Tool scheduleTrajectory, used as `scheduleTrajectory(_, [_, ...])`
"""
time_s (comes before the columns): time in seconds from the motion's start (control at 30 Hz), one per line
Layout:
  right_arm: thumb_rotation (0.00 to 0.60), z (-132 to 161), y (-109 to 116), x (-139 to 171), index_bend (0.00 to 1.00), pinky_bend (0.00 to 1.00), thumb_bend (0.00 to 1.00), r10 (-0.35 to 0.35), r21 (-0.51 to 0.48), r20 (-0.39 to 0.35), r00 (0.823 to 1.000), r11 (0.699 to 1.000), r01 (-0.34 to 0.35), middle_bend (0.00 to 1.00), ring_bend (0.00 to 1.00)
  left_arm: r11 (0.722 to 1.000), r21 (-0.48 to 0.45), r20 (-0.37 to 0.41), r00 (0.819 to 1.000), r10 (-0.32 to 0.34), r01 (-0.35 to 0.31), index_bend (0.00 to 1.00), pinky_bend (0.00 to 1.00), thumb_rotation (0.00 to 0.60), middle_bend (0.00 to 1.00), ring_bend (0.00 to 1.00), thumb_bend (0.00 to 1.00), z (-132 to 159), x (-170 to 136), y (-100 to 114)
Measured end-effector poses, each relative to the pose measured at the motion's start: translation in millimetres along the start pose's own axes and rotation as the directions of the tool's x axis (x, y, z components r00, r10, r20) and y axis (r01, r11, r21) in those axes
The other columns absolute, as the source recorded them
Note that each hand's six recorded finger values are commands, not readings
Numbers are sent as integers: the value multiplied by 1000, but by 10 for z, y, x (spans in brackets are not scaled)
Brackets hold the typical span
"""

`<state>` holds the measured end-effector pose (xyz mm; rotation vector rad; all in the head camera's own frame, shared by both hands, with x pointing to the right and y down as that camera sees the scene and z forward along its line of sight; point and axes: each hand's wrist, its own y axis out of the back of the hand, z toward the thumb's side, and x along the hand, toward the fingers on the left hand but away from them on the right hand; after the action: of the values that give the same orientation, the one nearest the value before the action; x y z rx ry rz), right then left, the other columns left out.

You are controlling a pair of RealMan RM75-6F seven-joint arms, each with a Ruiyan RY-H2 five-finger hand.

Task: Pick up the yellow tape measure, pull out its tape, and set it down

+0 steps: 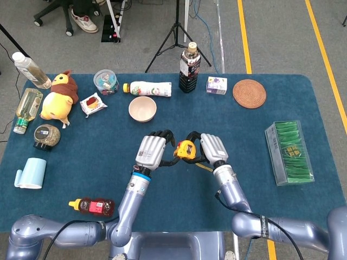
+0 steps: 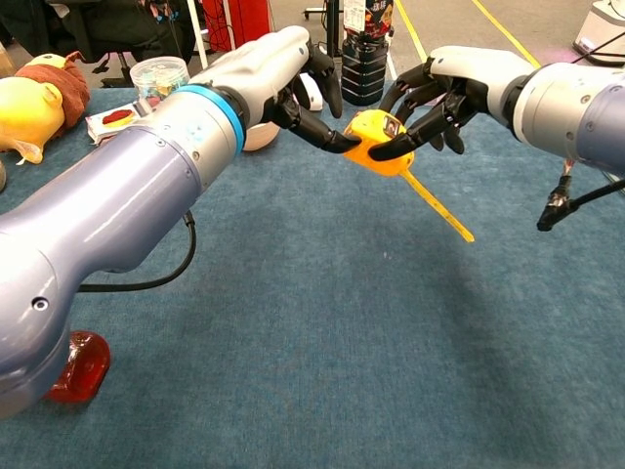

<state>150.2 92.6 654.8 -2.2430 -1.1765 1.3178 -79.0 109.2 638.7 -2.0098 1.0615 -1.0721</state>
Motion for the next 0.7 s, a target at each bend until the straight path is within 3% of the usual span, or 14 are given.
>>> scheduleTrajectory(0.47, [524,8,4,-1,673,749,315,8,-10,-5,1000,1000,-8,646,731,1000,1,-5,1000,-8,8,476,333,503,320,316,298,-1,18,-34])
scheduleTrajectory(0.7, [524,12,14,8,673,752,315,5,-3,-11,1000,1000,-6,645,734,1000,1,-2,1000,-8,8,476,333,502,321,317,411,7,22,-37])
